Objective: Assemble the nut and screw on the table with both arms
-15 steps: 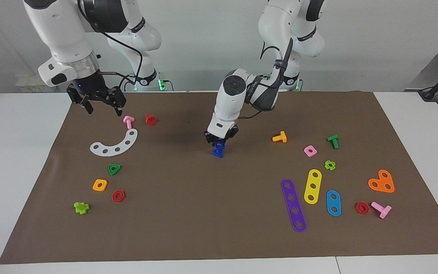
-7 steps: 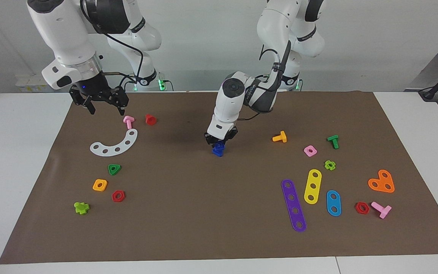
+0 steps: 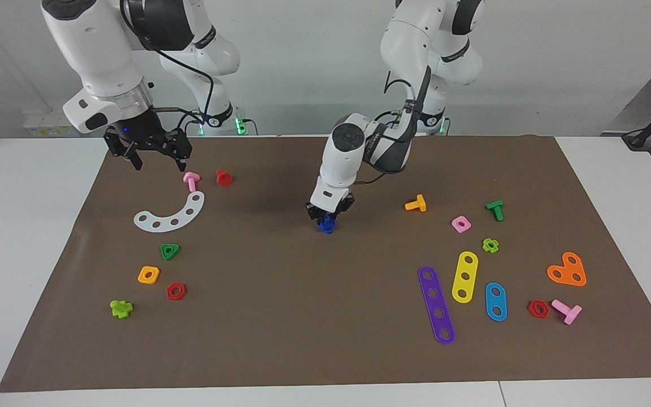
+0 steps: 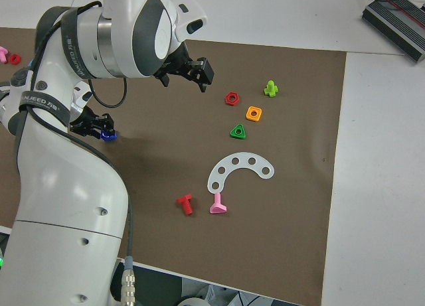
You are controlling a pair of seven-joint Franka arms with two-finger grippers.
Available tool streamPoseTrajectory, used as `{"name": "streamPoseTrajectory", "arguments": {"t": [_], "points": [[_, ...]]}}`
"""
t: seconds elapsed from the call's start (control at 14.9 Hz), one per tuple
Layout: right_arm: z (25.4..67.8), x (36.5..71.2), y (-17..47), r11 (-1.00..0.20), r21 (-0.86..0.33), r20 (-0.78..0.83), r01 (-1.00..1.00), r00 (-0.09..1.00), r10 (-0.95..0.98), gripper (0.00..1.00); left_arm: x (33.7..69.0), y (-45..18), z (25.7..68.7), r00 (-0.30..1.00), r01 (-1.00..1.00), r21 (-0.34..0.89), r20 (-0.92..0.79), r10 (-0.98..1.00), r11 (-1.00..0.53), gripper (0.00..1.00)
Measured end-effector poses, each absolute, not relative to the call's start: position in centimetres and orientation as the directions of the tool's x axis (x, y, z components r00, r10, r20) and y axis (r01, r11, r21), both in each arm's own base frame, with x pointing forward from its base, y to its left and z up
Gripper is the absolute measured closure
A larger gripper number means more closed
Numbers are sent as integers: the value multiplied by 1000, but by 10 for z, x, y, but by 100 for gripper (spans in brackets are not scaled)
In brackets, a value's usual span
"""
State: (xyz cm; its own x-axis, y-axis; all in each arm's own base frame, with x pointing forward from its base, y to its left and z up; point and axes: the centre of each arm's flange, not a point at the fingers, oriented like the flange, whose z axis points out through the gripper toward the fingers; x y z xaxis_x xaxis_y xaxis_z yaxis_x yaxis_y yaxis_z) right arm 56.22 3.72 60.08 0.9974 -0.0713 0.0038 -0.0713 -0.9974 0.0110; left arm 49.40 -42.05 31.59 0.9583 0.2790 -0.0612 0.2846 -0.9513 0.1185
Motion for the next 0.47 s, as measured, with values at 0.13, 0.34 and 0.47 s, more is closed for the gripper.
{"name": "streamPoseTrajectory", "arguments": {"t": [0.13,0.34,0.47], "points": [[601,562,37,-997,11,4,-71,997,-71,0,516,-398,322,945,328,129,-51,324,-936,1],[601,562,38,-998,11,4,-70,998,-69,0,562,-337,351,914,406,150,-40,405,-902,0],[601,562,39,-998,11,4,-68,998,-68,0,580,-286,388,919,394,146,-50,391,-908,0]]}}
